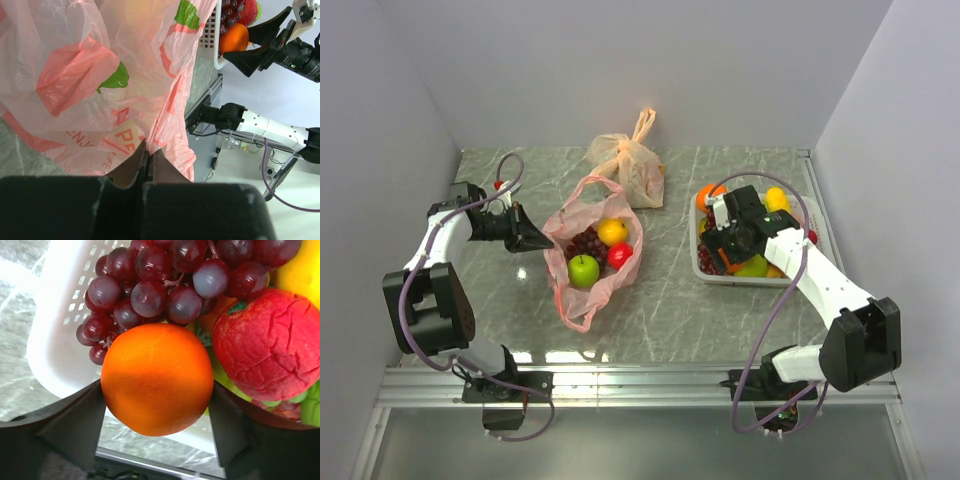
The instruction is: Place the fake fruits into the plastic bag and tie a complex knot
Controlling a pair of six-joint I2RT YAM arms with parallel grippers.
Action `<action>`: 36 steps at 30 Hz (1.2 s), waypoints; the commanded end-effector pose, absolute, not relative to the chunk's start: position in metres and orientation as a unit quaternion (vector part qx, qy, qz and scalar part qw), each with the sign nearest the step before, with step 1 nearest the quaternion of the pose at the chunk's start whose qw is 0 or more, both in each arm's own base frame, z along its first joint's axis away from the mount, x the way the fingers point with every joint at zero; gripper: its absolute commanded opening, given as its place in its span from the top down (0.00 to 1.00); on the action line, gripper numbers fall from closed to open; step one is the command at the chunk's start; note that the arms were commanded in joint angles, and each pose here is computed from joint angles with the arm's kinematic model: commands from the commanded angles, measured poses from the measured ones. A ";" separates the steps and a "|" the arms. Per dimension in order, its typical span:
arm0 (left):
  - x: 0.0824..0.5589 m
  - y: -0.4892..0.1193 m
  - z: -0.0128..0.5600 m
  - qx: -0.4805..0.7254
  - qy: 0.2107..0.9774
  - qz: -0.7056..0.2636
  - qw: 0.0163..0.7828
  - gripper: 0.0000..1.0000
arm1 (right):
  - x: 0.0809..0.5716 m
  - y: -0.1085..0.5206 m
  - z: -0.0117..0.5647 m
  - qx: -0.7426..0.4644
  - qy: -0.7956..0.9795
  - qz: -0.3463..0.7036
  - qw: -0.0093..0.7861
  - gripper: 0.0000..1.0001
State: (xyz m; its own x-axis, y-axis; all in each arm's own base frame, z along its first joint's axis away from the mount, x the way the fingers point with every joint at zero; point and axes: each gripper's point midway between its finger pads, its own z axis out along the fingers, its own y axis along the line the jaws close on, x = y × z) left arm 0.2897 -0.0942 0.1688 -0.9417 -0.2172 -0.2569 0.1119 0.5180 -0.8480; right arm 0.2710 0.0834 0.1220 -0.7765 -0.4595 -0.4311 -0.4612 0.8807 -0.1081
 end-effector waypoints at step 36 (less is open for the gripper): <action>0.320 -0.100 0.219 0.010 0.806 -0.557 0.202 0.99 | 0.336 0.460 0.200 -0.385 0.796 0.312 0.347 0.67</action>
State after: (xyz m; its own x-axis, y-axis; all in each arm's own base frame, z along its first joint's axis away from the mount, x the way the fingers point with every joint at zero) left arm 0.3173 -0.0978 0.2087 -0.9266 -0.2198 -0.3050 0.1917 0.4216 -0.8863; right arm 0.3175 0.4320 0.1700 -0.4952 -0.5040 -0.7076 -0.8366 0.4963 0.2320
